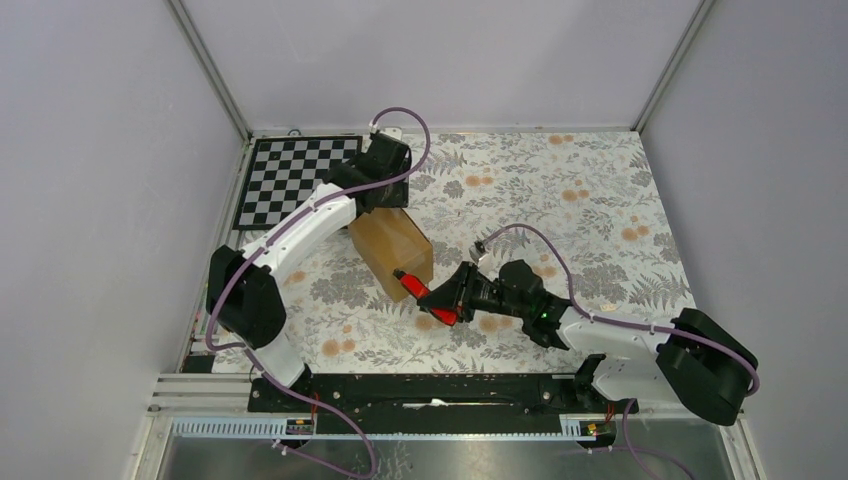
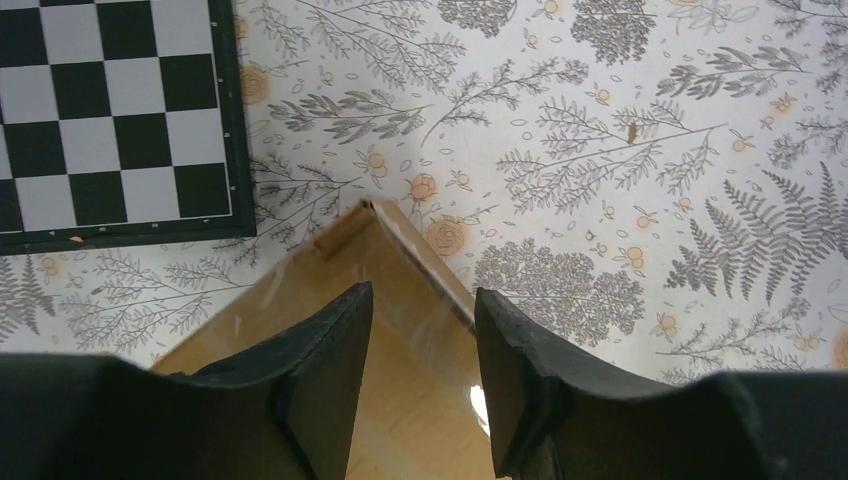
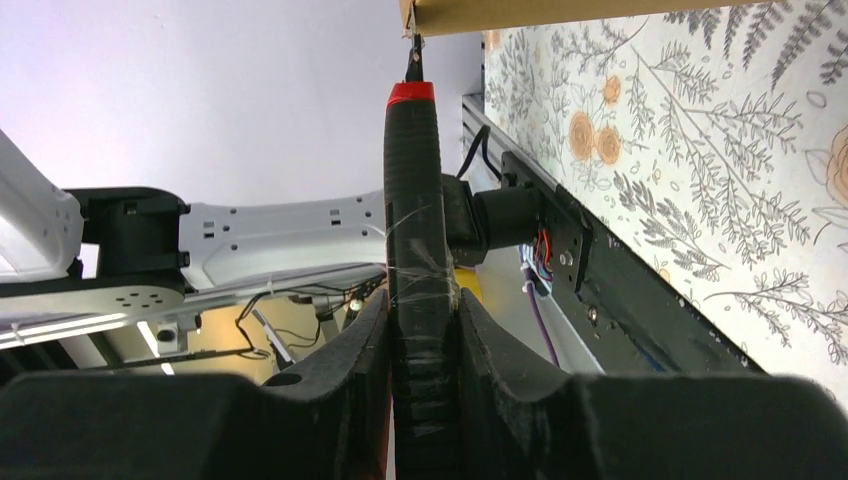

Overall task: Unpack the express box
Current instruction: Cut the express box at the center of the board.

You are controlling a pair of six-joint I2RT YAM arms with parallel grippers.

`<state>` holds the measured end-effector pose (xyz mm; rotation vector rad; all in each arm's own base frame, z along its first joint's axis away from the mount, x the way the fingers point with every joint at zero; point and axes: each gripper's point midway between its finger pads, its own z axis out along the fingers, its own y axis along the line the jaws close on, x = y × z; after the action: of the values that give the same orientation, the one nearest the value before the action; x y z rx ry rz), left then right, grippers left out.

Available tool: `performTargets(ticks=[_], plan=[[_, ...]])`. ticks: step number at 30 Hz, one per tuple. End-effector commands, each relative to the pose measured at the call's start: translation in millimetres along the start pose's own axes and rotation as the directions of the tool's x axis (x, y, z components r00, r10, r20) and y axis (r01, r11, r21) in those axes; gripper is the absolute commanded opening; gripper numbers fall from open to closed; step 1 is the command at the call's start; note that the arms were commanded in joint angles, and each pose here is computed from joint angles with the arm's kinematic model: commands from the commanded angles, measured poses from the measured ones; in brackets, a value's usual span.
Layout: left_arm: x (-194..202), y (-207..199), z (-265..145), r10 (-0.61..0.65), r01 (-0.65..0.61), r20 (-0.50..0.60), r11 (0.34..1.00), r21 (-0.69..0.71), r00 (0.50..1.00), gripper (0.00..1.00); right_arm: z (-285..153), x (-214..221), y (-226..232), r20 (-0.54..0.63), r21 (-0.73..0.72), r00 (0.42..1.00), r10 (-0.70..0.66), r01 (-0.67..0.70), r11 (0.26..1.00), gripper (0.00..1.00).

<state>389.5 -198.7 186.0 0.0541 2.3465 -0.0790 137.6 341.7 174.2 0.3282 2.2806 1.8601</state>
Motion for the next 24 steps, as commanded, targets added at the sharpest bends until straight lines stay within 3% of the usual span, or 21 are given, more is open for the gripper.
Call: performTargets(ticks=[1,10,15,24], plan=[[-11,-18,-9,-0.022,0.022,-0.007,0.997,0.071,1.000,0.49,7,-25,-23,0.108,0.100,0.994,0.033,-0.044,0.994,0.00],[-30,-61,-18,-0.046,0.044,0.008,0.978,0.202,0.999,0.50,11,-25,-24,0.099,0.103,0.994,0.036,-0.047,0.994,0.00],[-14,-90,-8,-0.017,0.027,-0.042,0.971,0.238,0.999,0.48,12,-27,-24,0.107,0.108,0.994,0.037,-0.049,0.993,0.00],[35,-76,11,0.052,-0.034,-0.136,0.991,0.129,0.989,0.19,5,-33,-31,0.160,0.140,0.987,0.028,-0.051,0.989,0.00]])
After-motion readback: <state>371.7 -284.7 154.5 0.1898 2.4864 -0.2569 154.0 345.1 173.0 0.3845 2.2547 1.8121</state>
